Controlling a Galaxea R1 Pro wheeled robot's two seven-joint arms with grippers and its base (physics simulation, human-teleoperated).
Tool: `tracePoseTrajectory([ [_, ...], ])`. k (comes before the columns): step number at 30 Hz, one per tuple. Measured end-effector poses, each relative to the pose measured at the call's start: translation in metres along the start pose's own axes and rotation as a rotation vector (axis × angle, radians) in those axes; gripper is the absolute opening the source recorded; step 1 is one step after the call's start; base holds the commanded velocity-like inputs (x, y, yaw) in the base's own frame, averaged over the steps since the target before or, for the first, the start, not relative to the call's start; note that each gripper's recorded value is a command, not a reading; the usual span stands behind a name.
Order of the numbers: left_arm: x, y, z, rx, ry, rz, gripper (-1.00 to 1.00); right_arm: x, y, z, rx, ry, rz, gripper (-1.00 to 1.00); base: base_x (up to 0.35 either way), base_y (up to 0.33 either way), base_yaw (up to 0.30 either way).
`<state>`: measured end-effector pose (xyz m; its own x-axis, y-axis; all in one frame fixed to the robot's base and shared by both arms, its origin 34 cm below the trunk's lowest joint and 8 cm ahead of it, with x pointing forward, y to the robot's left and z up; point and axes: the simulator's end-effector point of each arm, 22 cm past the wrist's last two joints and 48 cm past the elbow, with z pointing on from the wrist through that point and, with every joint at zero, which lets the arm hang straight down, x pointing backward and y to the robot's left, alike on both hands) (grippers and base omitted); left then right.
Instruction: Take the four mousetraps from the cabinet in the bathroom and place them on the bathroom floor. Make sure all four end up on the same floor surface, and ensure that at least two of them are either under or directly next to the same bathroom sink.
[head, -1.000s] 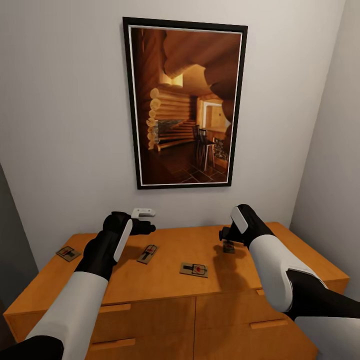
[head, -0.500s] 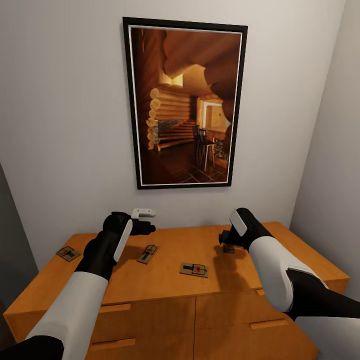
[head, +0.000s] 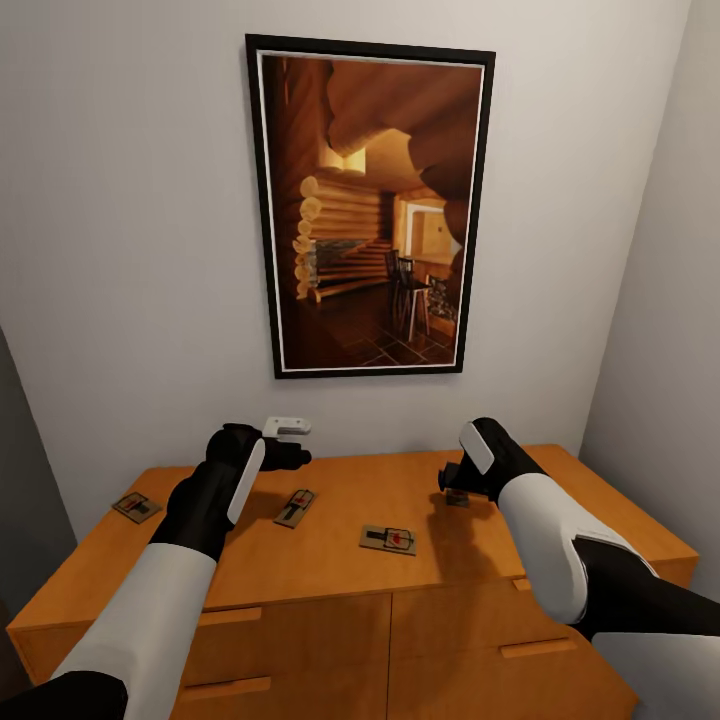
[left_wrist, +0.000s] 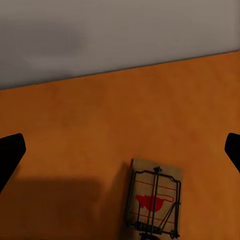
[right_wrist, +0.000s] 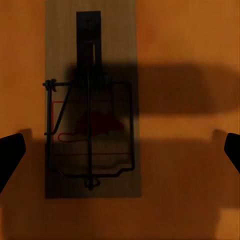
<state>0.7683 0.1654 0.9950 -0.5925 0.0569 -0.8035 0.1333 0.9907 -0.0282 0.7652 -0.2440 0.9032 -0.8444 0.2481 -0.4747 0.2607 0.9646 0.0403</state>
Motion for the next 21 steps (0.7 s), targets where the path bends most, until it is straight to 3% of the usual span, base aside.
tracePoseTrajectory([
  [21,0.0005,0.0000,0.0003,0.000,0.001,0.000,1.00,-0.0009,0.0010,-0.0005,-0.005,-0.002,0.000,1.00,0.000,0.000,0.000],
])
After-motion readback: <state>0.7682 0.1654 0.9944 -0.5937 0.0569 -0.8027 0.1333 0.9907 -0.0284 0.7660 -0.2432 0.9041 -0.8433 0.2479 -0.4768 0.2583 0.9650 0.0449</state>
